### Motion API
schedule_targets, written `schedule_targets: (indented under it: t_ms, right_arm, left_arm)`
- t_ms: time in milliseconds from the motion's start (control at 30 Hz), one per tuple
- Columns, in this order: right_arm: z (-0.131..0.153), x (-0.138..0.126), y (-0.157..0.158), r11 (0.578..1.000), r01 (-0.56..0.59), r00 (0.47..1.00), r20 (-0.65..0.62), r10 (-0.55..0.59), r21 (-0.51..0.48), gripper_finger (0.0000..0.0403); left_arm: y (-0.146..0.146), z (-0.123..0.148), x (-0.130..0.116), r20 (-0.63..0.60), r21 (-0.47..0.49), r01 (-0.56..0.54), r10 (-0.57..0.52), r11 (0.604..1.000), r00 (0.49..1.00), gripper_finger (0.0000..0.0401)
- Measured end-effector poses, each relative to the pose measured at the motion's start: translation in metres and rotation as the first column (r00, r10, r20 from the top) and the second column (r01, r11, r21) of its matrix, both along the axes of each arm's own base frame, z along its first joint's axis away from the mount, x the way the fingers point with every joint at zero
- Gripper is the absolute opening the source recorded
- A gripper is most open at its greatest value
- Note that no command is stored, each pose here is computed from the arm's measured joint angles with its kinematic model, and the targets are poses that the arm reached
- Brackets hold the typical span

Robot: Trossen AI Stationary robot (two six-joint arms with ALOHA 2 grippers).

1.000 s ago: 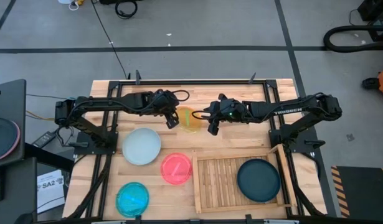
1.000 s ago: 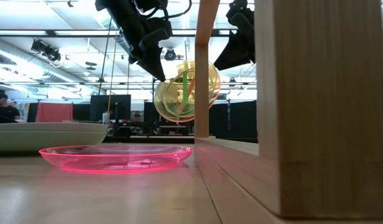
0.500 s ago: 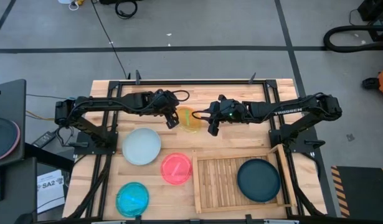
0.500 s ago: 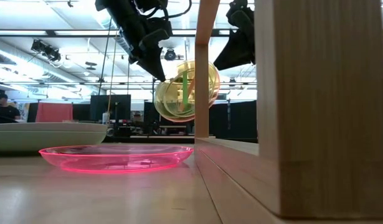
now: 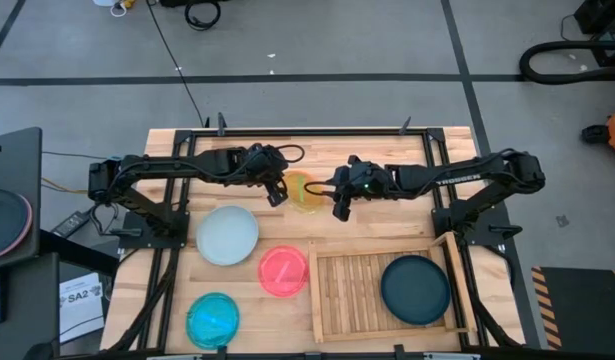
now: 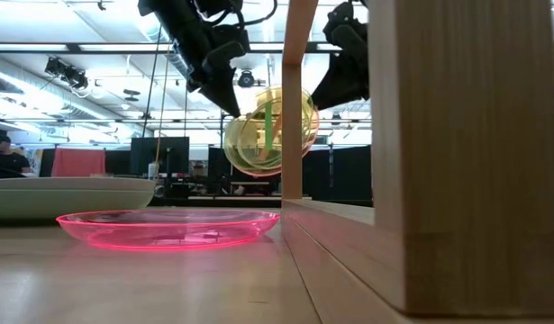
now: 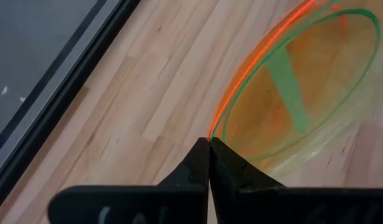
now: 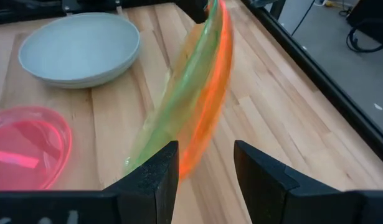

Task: Place and stack plates onto a shelf
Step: Put the orange plate on the shelf

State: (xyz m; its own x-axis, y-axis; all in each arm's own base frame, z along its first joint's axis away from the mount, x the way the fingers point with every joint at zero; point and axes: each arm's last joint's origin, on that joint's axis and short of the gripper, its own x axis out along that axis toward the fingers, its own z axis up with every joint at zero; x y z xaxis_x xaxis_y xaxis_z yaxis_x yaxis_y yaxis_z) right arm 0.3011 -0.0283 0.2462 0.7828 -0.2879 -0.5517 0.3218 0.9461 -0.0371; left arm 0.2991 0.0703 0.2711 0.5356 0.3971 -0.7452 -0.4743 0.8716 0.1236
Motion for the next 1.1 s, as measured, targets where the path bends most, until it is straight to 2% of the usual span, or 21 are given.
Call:
schedule_targets:
  t_ms: [200,400,600,867,1100]
  right_arm:
    - [-0.0026,0.0022,-0.0004,1.000,0.008,1.000,-0.002,-0.008,-0.005,0.0160]
    - [-0.0065,0.0058,-0.0007,1.000,0.021,1.000,0.004,-0.021,0.012,0.0152]
    - [-0.0094,0.0071,-0.0013,1.000,0.025,1.000,-0.005,-0.024,0.015,0.0109]
    - [-0.0090,0.0063,-0.0039,0.995,0.093,0.996,-0.005,-0.093,-0.028,0.0018]
    - [-0.0083,0.0057,-0.0067,0.985,0.156,0.988,0.000,-0.157,-0.077,0.0016]
  left_arm:
    - [0.0000,0.0005,0.0008,0.013,-0.003,-0.005,0.005,1.000,1.000,0.0005]
    - [-0.0007,0.0010,0.0018,0.042,-0.044,-0.019,0.021,0.999,0.999,0.0005]
    - [-0.0008,0.0010,0.0019,0.044,-0.051,-0.015,0.018,0.999,0.999,0.0005]
    - [-0.0011,0.0005,0.0014,0.037,-0.055,-0.013,0.015,0.998,0.999,0.0005]
    - [-0.0011,0.0010,0.0016,0.040,-0.054,-0.014,0.016,0.998,0.999,0.0007]
